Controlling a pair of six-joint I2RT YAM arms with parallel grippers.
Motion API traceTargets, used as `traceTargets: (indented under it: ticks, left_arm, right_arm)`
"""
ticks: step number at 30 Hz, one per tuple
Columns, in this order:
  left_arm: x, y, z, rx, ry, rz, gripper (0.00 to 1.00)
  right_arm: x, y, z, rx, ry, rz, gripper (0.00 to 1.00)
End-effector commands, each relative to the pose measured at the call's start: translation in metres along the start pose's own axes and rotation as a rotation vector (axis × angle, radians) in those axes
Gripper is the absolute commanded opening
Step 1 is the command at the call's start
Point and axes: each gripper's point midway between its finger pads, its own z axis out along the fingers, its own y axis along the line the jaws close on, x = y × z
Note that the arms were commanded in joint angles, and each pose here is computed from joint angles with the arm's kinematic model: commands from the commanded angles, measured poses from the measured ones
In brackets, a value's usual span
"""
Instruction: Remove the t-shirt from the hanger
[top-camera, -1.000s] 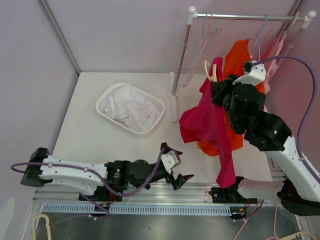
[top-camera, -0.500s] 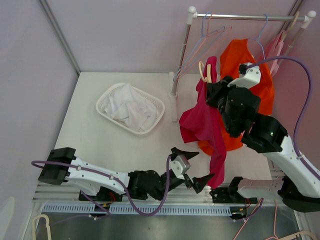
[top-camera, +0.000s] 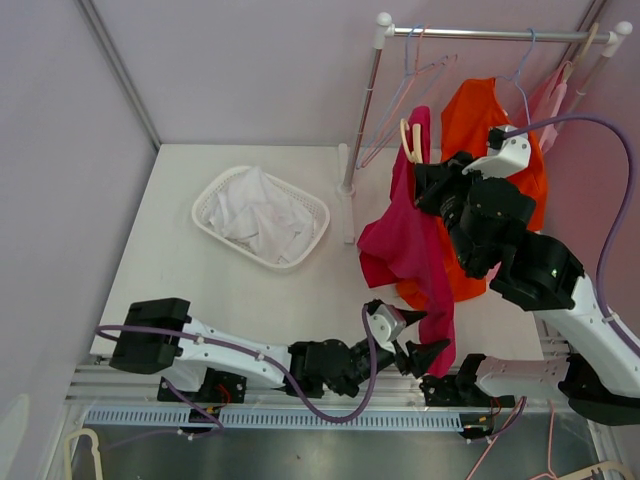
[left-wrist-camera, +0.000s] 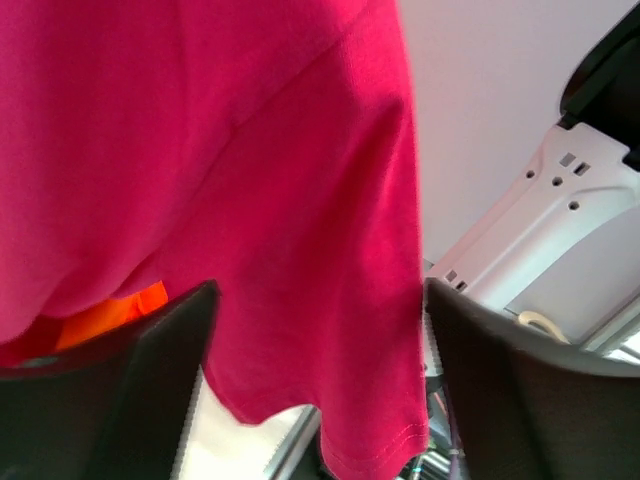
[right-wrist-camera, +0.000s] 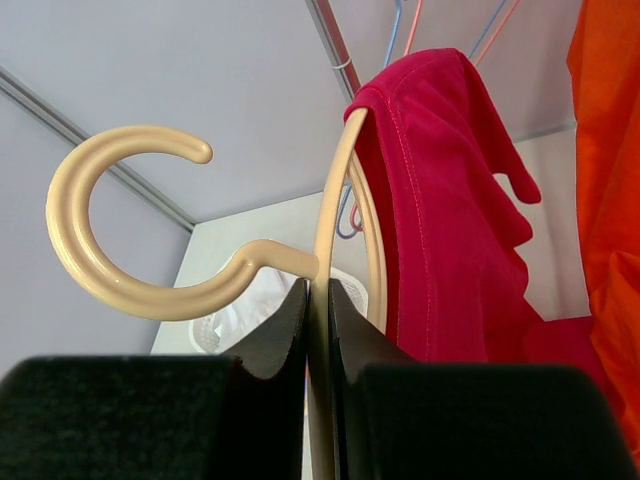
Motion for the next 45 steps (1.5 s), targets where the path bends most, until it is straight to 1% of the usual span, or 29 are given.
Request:
traceTargets:
  ticks: [1,2,3,4,8,10,13,14,17,19,20,22,23,25,26,28,30,32,33,35,36,37,39,40,41,42,43,44,45]
  left_arm:
    - [-0.034,-0.018,0.012,0.051,-0.085,-0.081,0.65]
    - [-0.034,-0.018,0.013,0.058,-0.081,-0.08,0.48]
    - [-0.039,-0.017,0.016,0.053,-0.086,-0.084,0.02]
    - [-0.04,-0.017,0.017,0.048,-0.083,-0.086,0.01]
    - [-0.05,-0.028,0.009,0.135,-0.082,-0.057,0.0]
    - [-0.043,-0.039,0.0,0.177,-0.04,-0.021,0.01]
    - [-0.034,-0.055,-0.023,0.246,-0.026,0.1,0.01]
    - [-0.03,-0.057,-0.031,0.266,-0.024,0.176,0.01]
    - [-0.013,-0.089,-0.068,0.359,-0.01,0.281,0.0]
    - [-0.006,-0.096,-0.083,0.369,-0.031,0.364,0.01]
    - [0.0,-0.094,-0.089,0.343,-0.025,0.391,0.0]
    - [0.013,-0.107,-0.102,0.362,-0.02,0.459,0.01]
    - [0.017,-0.109,-0.108,0.352,-0.019,0.47,0.0]
    - [0.03,-0.109,-0.111,0.34,-0.02,0.499,0.01]
    - [0.038,-0.107,-0.115,0.341,-0.007,0.511,0.0]
    - [0.051,-0.104,-0.116,0.326,0.013,0.512,0.01]
    - [0.061,-0.088,-0.117,0.276,0.03,0.512,0.01]
    - [0.067,-0.065,-0.112,0.192,0.052,0.48,0.01]
    - [0.069,-0.05,-0.113,0.158,0.072,0.411,0.01]
    - [0.077,-0.011,-0.105,0.066,0.136,0.351,0.01]
    - [0.091,0.015,-0.107,0.007,0.225,0.376,0.01]
    - [0.07,0.022,-0.103,-0.036,0.219,0.226,0.01]
    - [0.06,0.067,-0.097,-0.146,0.278,0.201,0.01]
    - [0.033,0.072,-0.087,-0.183,0.252,0.158,0.0]
    - [0.005,0.099,-0.081,-0.261,0.221,0.124,0.01]
    - [-0.007,0.113,-0.081,-0.313,0.262,0.109,0.01]
    - [-0.033,0.117,-0.074,-0.332,0.243,0.062,0.01]
    - [-0.05,0.14,-0.073,-0.392,0.233,0.045,0.01]
    - [-0.065,0.146,-0.073,-0.411,0.238,0.034,0.01]
  right_arm:
    - [-0.034,0.012,-0.009,-0.041,-0.072,0.125,0.0]
    - [-0.034,0.012,-0.01,-0.045,-0.07,0.126,0.0]
    - [-0.034,0.012,-0.01,-0.046,-0.069,0.126,0.0]
    - [-0.035,0.011,-0.011,-0.048,-0.069,0.127,0.0]
    - [-0.037,0.007,-0.013,-0.032,-0.069,0.13,0.0]
    - [-0.04,-0.001,-0.011,0.03,-0.08,0.143,0.0]
    - [-0.045,-0.008,-0.009,0.088,-0.062,0.165,0.0]
    - [-0.045,-0.015,-0.008,0.111,-0.053,0.162,0.0]
    - [-0.05,-0.016,-0.008,0.092,-0.027,0.226,0.0]
    - [-0.055,-0.014,-0.009,0.076,-0.015,0.289,0.0]
    - [-0.047,-0.01,-0.008,0.057,0.035,0.298,0.0]
    - [-0.054,-0.013,-0.002,0.057,0.047,0.331,0.0]
    - [-0.035,-0.005,0.008,0.039,0.138,0.32,0.0]
    - [-0.032,-0.011,0.019,0.067,0.186,0.338,0.0]
    - [-0.017,-0.007,0.029,0.064,0.246,0.338,0.0]
    - [-0.016,-0.01,0.04,0.066,0.266,0.364,0.0]
    - [-0.01,-0.001,0.044,0.009,0.335,0.404,0.0]
    - [-0.02,-0.001,0.05,-0.031,0.335,0.448,0.0]
    - [-0.021,0.005,0.051,-0.077,0.369,0.47,0.0]
    - [-0.024,0.012,0.049,-0.121,0.387,0.483,0.0]
    - [-0.03,0.016,0.046,-0.143,0.382,0.483,0.0]
    - [-0.028,0.018,0.041,-0.156,0.399,0.477,0.0]
    - [-0.021,0.019,0.031,-0.158,0.422,0.456,0.0]
    - [-0.023,0.017,0.017,-0.162,0.417,0.445,0.0]
    - [-0.018,0.017,0.008,-0.164,0.426,0.435,0.0]
    - [-0.015,0.014,-0.001,-0.168,0.43,0.424,0.0]
    - [-0.011,0.008,-0.016,-0.177,0.435,0.418,0.0]
    - [-0.008,0.007,-0.026,-0.197,0.438,0.391,0.0]
    - [0.0,0.004,-0.028,-0.213,0.445,0.359,0.0]
